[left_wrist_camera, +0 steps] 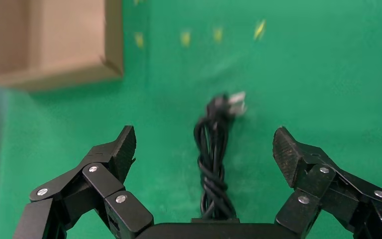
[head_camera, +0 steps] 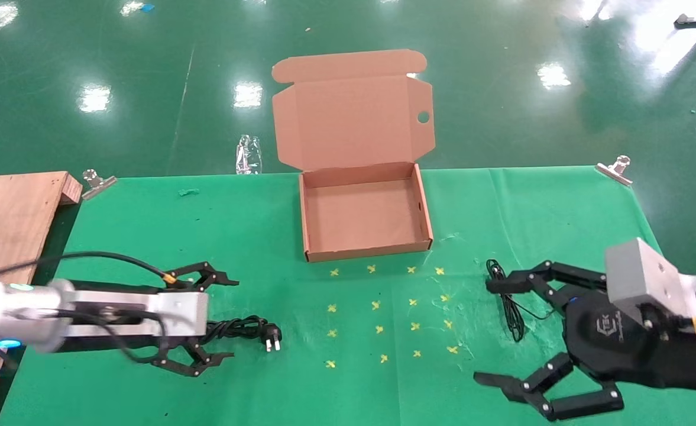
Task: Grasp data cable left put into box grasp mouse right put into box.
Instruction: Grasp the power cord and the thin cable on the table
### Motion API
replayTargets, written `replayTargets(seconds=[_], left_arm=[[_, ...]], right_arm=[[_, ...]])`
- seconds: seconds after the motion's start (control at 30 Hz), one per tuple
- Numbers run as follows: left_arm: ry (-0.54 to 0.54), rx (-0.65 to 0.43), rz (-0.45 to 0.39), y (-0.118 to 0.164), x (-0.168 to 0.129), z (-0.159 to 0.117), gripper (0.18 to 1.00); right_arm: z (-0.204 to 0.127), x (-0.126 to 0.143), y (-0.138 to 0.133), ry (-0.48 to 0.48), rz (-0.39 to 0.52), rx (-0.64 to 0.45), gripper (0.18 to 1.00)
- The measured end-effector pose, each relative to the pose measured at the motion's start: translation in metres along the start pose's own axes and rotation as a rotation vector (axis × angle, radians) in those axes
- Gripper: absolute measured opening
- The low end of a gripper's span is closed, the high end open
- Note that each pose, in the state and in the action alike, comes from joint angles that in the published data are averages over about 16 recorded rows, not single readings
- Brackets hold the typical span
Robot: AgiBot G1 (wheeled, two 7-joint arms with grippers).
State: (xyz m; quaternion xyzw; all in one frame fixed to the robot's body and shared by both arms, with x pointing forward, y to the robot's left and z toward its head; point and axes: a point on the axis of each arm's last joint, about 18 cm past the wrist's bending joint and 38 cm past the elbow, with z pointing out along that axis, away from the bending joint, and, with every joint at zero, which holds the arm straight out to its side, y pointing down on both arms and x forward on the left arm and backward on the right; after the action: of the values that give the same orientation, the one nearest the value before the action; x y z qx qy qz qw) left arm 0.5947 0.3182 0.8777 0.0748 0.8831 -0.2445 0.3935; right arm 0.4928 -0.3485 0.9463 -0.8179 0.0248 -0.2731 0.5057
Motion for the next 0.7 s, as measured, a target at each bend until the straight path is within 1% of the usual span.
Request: replayTargets(seconds=[0.17,0.33,0.53,0.7], left_arm=[[-0.016,-0.108,-0.009,0.009,0.002,0.031,1.001],[-0.033,-0.185,-0.027,0.013,0.002,0.05,1.001],[-0.044,-0.234,-0.056,0.012,0.0,0.061,1.001],[-0.045,-0.251,-0.069,0.011,-0.001,0.062,1.001]], right_arm=[[-0.002,0.0,0.001,0.007,0.006,-0.006,1.001],[-0.004,0.0,0.004,0.011,0.015,-0.02,1.001],[-0.004,0.001,0.017,0.023,0.049,-0.086,1.001],[0.003,0.008,0.039,0.049,0.085,-0.205,1.001]])
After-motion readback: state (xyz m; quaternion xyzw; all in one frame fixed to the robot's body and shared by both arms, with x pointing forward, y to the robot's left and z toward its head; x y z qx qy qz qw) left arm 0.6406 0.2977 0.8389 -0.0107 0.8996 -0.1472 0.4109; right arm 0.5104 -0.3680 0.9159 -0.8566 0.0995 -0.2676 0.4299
